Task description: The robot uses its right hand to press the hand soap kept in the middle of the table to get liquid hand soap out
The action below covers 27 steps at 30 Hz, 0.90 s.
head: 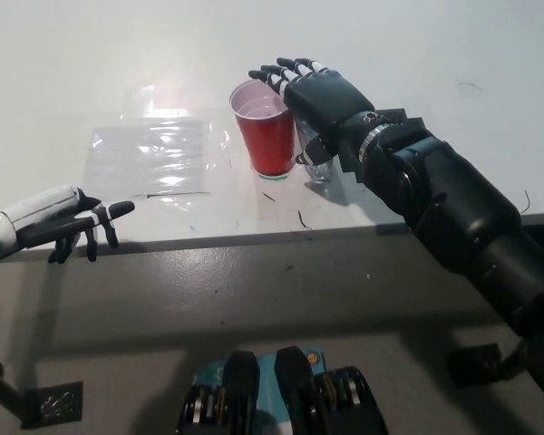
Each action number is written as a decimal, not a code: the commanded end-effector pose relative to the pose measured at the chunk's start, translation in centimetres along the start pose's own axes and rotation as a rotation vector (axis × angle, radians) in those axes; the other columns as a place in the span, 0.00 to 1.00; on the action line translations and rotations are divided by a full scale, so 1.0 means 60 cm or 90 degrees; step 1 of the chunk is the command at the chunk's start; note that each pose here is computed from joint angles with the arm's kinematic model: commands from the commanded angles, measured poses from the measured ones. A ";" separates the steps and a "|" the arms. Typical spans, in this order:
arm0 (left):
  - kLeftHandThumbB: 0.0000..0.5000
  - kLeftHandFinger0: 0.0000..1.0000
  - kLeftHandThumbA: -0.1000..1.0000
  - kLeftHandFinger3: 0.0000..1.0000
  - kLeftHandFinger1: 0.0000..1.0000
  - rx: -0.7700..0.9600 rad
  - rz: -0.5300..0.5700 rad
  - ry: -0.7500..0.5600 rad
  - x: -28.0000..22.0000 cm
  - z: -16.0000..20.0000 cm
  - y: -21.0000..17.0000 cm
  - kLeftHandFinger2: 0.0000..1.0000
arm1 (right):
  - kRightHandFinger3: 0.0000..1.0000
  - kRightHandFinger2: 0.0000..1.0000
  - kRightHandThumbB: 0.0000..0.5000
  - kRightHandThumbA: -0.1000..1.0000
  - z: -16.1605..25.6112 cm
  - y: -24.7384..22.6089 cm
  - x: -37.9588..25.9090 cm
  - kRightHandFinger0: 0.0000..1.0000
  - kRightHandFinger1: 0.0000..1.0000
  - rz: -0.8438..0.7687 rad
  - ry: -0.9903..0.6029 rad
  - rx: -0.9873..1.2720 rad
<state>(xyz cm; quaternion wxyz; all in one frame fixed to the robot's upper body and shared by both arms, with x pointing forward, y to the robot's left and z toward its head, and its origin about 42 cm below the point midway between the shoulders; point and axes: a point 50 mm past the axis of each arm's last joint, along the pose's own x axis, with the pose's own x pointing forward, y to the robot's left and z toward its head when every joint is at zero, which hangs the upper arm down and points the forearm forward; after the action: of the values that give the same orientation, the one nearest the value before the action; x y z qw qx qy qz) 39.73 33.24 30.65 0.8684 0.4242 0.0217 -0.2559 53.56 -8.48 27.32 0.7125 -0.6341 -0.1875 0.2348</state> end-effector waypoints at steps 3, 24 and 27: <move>0.65 0.16 0.96 0.54 0.15 0.044 0.033 -0.020 -0.015 0.023 0.048 0.29 | 1.00 1.00 1.00 1.00 -0.038 0.123 -0.040 1.00 1.00 0.180 0.072 0.009; 0.59 0.26 0.95 0.59 0.21 0.009 0.000 0.015 -0.032 -0.018 -0.017 0.36 | 1.00 1.00 0.90 1.00 -0.004 -0.064 -0.035 1.00 1.00 -0.023 -0.045 0.021; 0.60 0.26 0.95 0.60 0.21 0.003 -0.007 0.019 -0.035 -0.023 -0.026 0.37 | 1.00 1.00 0.94 1.00 0.013 -0.135 -0.031 1.00 1.00 -0.077 -0.067 0.019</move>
<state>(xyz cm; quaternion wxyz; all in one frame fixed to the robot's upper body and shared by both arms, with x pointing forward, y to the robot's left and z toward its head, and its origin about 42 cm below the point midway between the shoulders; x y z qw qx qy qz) 37.71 33.78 27.62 0.8679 0.4155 0.0508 -0.2675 52.13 -9.76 30.51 0.7212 -0.6101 -0.2306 0.2335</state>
